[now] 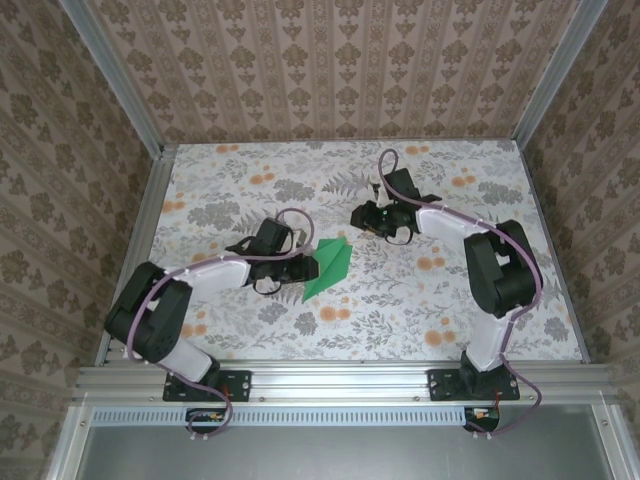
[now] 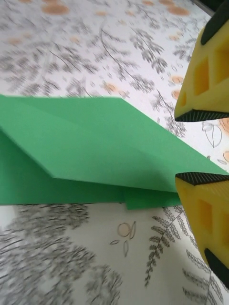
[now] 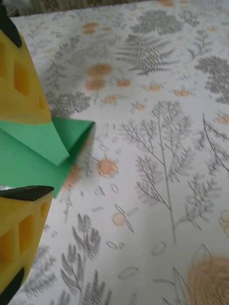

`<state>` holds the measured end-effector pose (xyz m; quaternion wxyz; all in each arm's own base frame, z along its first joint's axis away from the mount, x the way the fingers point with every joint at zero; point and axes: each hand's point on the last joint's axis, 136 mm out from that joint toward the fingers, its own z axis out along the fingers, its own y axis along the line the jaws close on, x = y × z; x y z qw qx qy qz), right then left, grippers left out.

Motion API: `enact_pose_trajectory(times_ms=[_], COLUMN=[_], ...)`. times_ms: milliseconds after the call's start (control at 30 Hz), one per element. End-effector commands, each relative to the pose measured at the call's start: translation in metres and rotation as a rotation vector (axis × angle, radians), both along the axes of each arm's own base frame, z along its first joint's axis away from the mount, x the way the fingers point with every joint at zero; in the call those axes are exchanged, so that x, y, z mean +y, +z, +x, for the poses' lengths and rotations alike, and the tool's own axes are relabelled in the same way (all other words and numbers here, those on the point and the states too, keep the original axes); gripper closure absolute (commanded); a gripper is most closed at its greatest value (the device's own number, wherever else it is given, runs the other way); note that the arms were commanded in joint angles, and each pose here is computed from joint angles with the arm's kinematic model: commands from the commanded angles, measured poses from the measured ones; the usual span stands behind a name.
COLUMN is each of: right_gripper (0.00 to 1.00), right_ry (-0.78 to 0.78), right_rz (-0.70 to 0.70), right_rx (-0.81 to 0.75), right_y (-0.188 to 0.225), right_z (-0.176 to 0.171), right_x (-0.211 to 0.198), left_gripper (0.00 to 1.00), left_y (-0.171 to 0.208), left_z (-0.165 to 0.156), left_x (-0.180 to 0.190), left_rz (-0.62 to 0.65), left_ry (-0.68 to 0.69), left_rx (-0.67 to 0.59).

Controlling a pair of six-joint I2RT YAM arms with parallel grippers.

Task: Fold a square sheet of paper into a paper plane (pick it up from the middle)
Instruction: Fourth fold the wing at the center of the table, then pick up the paper from the center of the table.

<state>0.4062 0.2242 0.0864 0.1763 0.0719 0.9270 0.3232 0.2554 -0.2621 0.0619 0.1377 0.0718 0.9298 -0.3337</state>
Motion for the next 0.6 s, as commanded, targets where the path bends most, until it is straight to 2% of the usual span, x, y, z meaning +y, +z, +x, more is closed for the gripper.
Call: enact_pose_trajectory(times_ms=[0,200,333,567], right_gripper=[0.55,0.5,0.5,0.52], right_ry=[0.019,0.053,0.069,0.045], right_rz=[0.06,0.089,0.109,0.055], right_rx=[0.018,0.059,0.087,0.134], right_y=[-0.001,-0.015,-0.025,-0.041], right_z=[-0.02,-0.039,-0.042,-0.042], right_x=[0.017,0.042,0.056,0.06], left_gripper=[0.59,0.52,0.49,0.43], left_y=[0.02,0.014,0.008,0.003], left_z=[0.017,0.021,0.022,0.023], left_x=[0.011,0.026,0.031,0.034], left_rz=[-0.014,-0.053,-0.063,-0.069], left_ry=[0.079,0.134,0.153,0.172], left_rx=[-0.051,-0.007,0.02,0.046])
